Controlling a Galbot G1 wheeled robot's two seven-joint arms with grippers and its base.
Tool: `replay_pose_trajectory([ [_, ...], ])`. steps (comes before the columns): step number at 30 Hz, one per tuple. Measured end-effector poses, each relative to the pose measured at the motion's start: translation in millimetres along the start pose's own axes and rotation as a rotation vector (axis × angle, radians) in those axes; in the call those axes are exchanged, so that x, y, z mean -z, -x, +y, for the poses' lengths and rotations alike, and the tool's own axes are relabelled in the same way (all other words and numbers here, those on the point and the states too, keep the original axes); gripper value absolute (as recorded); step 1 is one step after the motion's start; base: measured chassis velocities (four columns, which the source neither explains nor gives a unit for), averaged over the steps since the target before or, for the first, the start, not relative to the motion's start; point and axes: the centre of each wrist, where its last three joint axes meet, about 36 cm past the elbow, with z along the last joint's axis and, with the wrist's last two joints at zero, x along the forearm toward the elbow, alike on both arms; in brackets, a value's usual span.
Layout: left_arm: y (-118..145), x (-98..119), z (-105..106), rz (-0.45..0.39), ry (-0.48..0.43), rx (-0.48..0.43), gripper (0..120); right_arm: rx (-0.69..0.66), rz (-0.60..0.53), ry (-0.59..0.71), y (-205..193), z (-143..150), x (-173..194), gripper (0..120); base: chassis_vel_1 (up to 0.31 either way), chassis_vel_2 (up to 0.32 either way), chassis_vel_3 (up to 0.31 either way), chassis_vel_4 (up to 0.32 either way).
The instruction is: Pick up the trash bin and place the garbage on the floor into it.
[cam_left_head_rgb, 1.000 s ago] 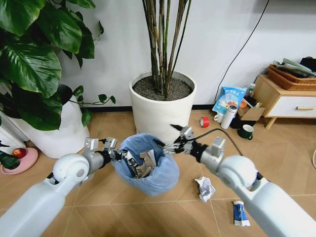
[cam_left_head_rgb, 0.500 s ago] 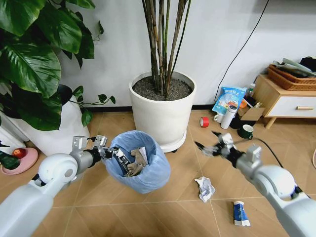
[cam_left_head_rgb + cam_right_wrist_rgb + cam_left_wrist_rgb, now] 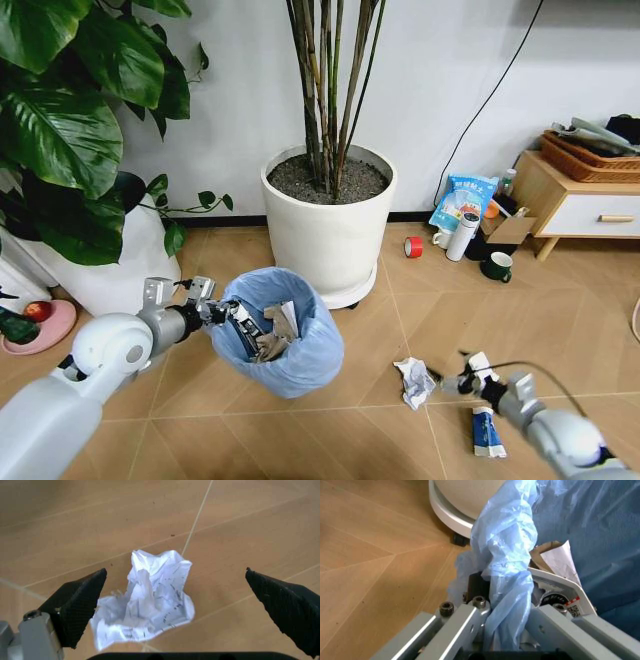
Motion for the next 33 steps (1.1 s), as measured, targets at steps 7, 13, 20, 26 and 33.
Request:
replay_pose_trajectory([
  [7, 1.3, -1.9, -2.5, 0.01, 0.002, -0.011, 0, -0.021, 0.028, 0.074, 37.2, 13.0, -17.8, 100, 0.0, 0.0, 0.0, 0.0],
  [13, 1.3, -1.9, -1.4, 0.013, -0.005, -0.015, 0, -0.026, 0.049, 0.105, 53.4, 22.2, -31.7, 100, 0.0, 0.0, 0.0, 0.0],
  [20, 0.7, -2.0, -2.8, 0.014, -0.006, -0.02, 0, -0.024, 0.055, 0.138, 84.7, 33.5, -41.3, 99, 0.0, 0.0, 0.0, 0.0],
  [26, 0.6, -2.5, -4.0, 0.015, -0.005, -0.021, 0, -0.018, 0.058, 0.147, 93.2, 37.1, -41.2, 77, 0.0, 0.0, 0.0, 0.0],
  [33, 2.8, -3.8, -6.6, 0.018, -0.005, -0.025, 0, -0.01, 0.052, 0.15, 99.0, 42.6, -38.4, 54, 0.0, 0.0, 0.0, 0.0],
])
